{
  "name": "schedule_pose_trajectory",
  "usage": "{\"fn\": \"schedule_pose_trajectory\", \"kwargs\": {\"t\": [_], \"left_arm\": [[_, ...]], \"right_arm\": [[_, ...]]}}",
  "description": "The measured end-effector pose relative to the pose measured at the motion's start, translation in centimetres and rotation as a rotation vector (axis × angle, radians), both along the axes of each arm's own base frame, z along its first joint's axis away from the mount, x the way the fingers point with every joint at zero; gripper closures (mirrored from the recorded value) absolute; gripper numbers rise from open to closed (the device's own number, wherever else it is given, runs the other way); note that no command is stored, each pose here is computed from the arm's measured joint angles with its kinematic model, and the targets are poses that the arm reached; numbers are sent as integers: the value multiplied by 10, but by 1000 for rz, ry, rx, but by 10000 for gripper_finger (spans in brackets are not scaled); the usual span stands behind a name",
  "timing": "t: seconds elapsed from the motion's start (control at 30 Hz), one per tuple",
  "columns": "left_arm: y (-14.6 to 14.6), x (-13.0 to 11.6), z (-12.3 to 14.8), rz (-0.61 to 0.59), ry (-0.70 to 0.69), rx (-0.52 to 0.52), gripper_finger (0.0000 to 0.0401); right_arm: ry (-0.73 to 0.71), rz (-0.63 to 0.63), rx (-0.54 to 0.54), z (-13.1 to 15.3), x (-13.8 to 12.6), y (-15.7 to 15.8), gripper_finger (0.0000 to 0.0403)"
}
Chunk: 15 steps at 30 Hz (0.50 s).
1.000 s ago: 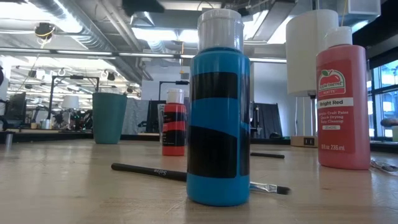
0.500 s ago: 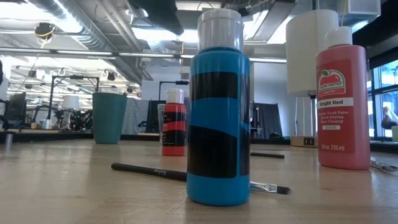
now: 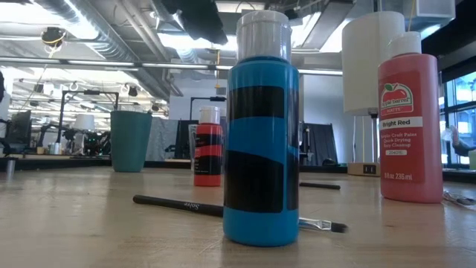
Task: Pick & Place Paint Supplies
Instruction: Put the red paint bottle into the transparent bin
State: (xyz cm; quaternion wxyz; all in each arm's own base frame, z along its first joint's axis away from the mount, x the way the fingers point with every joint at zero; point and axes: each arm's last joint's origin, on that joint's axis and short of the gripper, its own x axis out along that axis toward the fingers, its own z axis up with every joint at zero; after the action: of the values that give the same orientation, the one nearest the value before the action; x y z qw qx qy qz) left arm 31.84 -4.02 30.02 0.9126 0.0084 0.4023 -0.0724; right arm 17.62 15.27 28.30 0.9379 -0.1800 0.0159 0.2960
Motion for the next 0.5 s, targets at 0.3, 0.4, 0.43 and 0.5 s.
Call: {"fn": "schedule_pose_trajectory", "kwargs": {"t": [0.3,0.4,0.43,0.5], "left_arm": [[9,0,-1,-18,21,-50,202],[9,3,-6,-17,42,-49,175],[9,4,-9,-17,51,-48,165],[8,8,-16,-17,72,-45,143]], "right_arm": [[-2,0,1,0,0,0,263],[-1,0,1,0,0,0,263],[-2,-1,1,0,0,0,263],[-2,0,1,0,0,0,263]]}}
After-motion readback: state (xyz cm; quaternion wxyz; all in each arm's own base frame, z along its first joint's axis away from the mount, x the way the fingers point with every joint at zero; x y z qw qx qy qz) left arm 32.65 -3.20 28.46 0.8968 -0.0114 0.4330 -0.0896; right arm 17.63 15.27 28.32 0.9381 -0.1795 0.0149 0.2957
